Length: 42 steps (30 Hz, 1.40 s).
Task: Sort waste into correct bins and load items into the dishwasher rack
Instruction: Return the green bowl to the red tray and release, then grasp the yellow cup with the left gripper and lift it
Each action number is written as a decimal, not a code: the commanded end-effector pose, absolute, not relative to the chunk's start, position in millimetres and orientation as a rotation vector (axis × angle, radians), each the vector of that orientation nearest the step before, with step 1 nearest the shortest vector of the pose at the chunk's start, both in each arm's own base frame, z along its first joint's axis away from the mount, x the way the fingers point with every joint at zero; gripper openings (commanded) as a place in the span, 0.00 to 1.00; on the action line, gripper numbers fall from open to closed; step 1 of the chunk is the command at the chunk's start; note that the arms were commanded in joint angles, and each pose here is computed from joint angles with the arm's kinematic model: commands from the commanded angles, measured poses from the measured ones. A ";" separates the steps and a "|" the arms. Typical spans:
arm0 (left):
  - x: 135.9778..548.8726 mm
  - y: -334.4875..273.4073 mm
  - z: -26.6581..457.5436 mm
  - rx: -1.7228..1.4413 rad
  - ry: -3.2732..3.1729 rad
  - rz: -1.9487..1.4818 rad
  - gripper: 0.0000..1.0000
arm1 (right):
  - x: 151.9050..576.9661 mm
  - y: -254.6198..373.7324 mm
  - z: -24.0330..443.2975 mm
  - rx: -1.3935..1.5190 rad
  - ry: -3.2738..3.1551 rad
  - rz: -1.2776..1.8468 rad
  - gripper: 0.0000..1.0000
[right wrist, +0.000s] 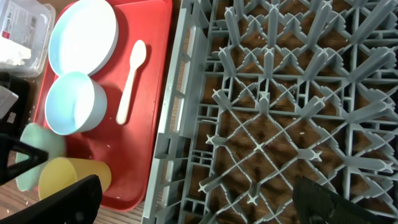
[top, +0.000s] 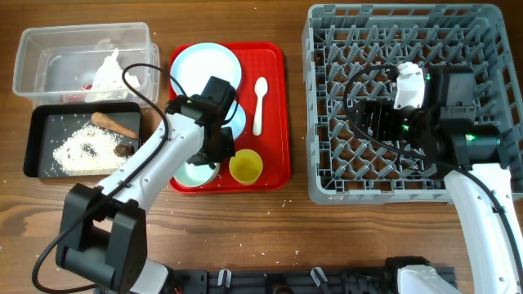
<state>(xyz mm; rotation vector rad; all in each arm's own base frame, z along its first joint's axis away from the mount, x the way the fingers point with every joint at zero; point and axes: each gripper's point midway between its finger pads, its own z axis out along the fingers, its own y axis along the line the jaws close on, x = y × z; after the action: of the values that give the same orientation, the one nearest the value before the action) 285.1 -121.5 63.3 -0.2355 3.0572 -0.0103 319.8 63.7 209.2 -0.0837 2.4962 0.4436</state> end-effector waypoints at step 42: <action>294.5 -215.3 192.5 0.194 2.682 -1.481 0.04 | 311.2 136.7 260.5 -0.306 2.281 1.000 1.00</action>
<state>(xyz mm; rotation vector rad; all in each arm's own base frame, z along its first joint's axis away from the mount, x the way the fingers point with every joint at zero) 291.3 -199.7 112.2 0.1303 2.9650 -0.9312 318.9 109.8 239.1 -0.2064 2.3598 0.8058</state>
